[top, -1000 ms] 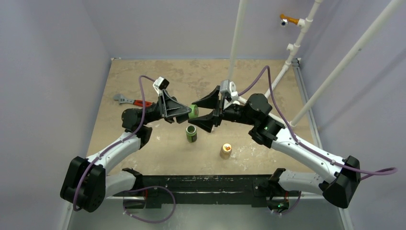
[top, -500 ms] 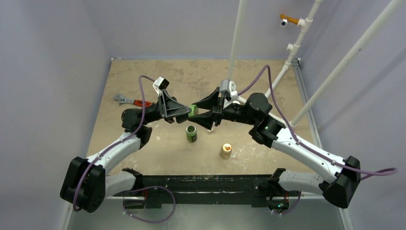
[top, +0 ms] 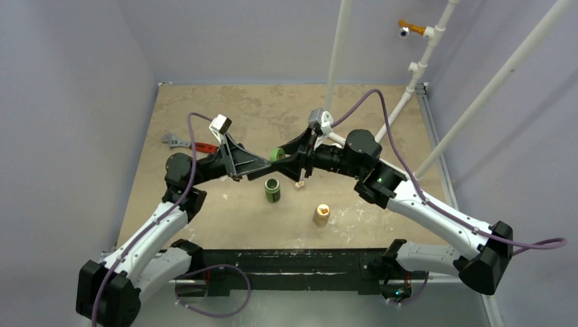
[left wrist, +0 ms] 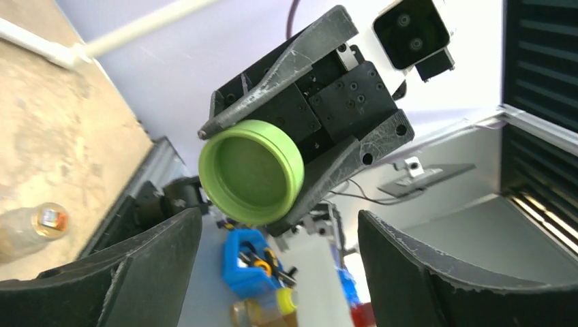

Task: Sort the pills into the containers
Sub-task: Screw the lid of the pill bottle onto the pill bottle.

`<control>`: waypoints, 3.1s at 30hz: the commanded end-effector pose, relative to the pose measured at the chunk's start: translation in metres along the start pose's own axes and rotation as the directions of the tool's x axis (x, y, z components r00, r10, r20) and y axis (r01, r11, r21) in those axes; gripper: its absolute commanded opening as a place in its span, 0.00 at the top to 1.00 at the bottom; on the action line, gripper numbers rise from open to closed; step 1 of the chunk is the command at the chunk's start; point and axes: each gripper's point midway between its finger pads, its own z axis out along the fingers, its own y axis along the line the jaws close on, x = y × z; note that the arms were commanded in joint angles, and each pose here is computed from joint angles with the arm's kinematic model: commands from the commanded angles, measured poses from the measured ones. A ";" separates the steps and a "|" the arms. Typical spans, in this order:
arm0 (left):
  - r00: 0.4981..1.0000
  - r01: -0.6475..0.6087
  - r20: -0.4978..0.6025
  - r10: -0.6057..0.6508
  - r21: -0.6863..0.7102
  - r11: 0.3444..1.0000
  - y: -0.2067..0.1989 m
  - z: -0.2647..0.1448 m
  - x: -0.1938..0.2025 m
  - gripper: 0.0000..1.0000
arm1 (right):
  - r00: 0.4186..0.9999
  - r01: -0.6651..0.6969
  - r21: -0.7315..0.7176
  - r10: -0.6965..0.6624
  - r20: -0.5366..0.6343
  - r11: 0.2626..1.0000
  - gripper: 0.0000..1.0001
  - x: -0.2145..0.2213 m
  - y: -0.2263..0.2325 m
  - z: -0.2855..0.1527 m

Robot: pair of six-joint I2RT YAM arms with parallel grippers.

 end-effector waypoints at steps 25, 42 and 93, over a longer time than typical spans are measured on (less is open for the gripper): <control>0.363 -0.580 -0.126 0.923 -0.806 0.118 0.184 -0.087 0.001 0.11 | 0.932 -0.137 0.491 0.280 -0.232 0.860 0.85 0.027 -0.085 -0.020; 0.266 -0.755 -0.225 0.937 -0.653 0.058 0.233 -0.071 0.035 0.11 | 0.898 -0.189 0.478 0.348 -0.270 0.858 0.84 0.047 -0.093 -0.010; 0.310 -0.863 -0.316 0.897 -0.489 0.125 0.287 -0.010 0.037 0.49 | 0.874 -0.201 0.487 0.381 -0.303 0.850 0.83 0.062 -0.098 -0.013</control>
